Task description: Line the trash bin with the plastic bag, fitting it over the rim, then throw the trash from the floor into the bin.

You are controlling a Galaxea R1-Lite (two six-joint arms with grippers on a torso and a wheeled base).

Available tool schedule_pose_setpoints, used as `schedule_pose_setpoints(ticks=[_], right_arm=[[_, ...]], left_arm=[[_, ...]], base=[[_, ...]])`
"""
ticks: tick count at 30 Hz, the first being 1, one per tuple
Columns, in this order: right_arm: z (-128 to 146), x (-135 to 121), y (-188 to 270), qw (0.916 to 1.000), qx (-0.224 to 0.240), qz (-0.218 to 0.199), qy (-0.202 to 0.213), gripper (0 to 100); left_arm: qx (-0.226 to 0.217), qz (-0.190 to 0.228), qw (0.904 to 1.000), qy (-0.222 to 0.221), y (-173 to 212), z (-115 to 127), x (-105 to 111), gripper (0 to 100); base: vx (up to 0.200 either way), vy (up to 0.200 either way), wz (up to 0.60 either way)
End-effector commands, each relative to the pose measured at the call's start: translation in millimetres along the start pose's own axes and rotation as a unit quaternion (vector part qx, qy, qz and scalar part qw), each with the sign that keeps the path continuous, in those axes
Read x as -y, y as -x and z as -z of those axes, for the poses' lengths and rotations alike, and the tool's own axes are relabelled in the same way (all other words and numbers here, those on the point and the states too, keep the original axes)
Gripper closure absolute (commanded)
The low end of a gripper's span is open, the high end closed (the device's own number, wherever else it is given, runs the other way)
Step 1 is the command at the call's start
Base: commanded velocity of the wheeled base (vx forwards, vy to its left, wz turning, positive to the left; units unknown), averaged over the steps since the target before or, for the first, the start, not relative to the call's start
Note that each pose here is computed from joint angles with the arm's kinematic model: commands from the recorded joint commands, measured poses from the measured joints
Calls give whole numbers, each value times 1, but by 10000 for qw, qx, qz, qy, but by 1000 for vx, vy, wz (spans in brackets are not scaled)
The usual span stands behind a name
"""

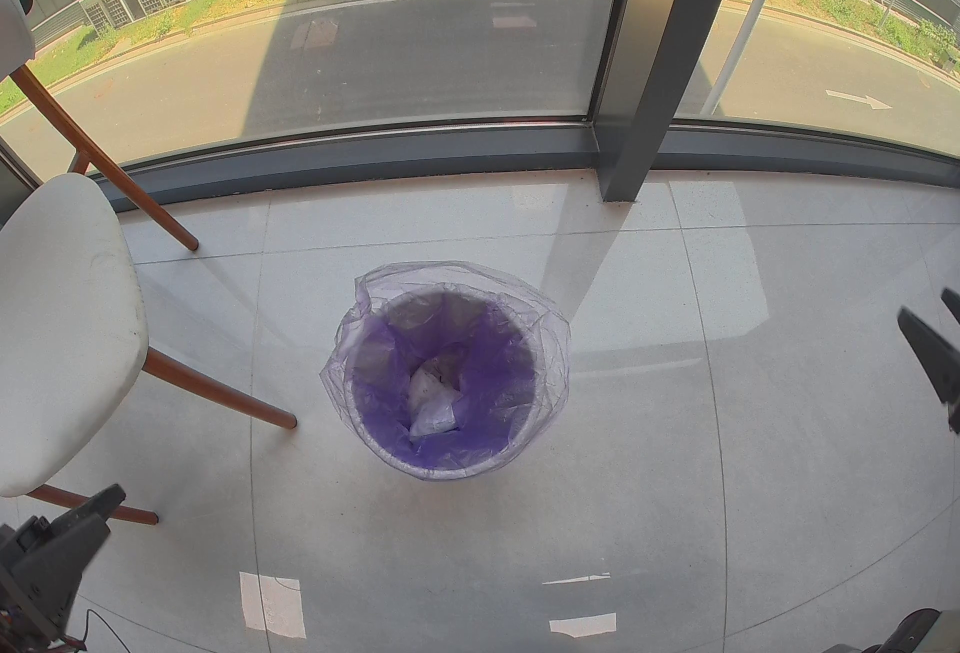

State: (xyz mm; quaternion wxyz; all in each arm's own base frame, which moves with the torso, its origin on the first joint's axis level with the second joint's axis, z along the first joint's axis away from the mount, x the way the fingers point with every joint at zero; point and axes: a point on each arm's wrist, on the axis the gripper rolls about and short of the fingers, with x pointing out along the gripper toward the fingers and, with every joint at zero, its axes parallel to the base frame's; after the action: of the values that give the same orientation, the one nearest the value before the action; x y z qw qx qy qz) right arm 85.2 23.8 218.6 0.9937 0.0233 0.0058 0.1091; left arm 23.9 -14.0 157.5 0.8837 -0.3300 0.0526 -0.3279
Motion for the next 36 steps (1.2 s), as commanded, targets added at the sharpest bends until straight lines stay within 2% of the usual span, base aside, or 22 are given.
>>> schedule_pose_setpoints(ticks=[1,3,4,5,7,8,9,12,15,16,18,19,20,21,23,25,29,31,33,35,36], right_arm=[[134,11,104,9957,-122,866,295,0],[134,9,104,9986,-139,375,334,0],[134,9,104,9990,-149,253,340,0],[134,9,104,9990,-164,253,331,0],[134,9,104,9986,-159,423,272,0],[134,9,104,9986,-159,423,272,0],[134,12,104,9939,-127,1073,236,0],[135,16,105,9810,-58,1938,42,0],[135,17,105,9784,-28,2066,-69,0],[134,15,105,9857,-78,1684,-43,0],[139,11,104,9974,-283,662,12,0],[139,11,104,9974,-283,662,12,0],[142,8,103,9984,-488,-26,291,0],[142,9,103,9980,-488,0,396,0],[142,9,103,9983,-471,165,312,0],[141,10,103,9963,-431,722,178,0],[141,10,103,9963,-423,729,175,0],[141,10,104,9951,-397,888,183,0],[142,7,103,9873,-378,1534,155,0],[142,7,103,9870,-370,1557,155,0],[142,8,105,9916,-298,1243,200,0]], left_arm=[[580,-2045,9405,-2650,52,68,-25,0],[879,-2412,9351,-2443,53,66,-26,0],[926,-2528,9305,-2482,53,66,-27,0],[964,-2670,9236,-2576,53,66,-27,0],[1035,-3092,9003,-2884,55,65,-28,0],[1035,-3092,9003,-2884,55,65,-28,0],[817,-3569,8744,-3185,56,67,-33,0],[679,-3522,8776,-3180,56,69,-33,0],[491,-3340,8795,-3355,56,70,-33,0],[451,-3223,8832,-3377,55,71,-33,0],[433,-3189,8839,-3393,55,71,-33,0],[433,-3189,8839,-3393,55,71,-33,0],[424,-3183,8834,-3414,55,71,-33,0],[430,-3181,8833,-3416,55,71,-33,0],[424,-3183,8834,-3414,55,71,-33,0],[424,-3176,8839,-3407,55,71,-33,0],[443,-3186,8841,-3389,55,71,-33,0],[445,-3193,8839,-3388,55,71,-33,0],[445,-3193,8839,-3388,55,71,-33,0],[445,-3193,8839,-3388,55,71,-33,0],[448,-3193,8841,-3382,55,71,-33,0]], base=[[0,0,0],[0,0,0],[0,0,0],[0,0,0],[0,0,0],[0,0,0],[0,0,0],[0,0,0],[0,0,0],[0,0,0],[0,0,0],[0,0,0],[0,0,0],[0,0,0],[0,0,0],[0,0,0],[0,0,0],[0,0,0],[0,0,0],[0,0,0],[0,0,0]])
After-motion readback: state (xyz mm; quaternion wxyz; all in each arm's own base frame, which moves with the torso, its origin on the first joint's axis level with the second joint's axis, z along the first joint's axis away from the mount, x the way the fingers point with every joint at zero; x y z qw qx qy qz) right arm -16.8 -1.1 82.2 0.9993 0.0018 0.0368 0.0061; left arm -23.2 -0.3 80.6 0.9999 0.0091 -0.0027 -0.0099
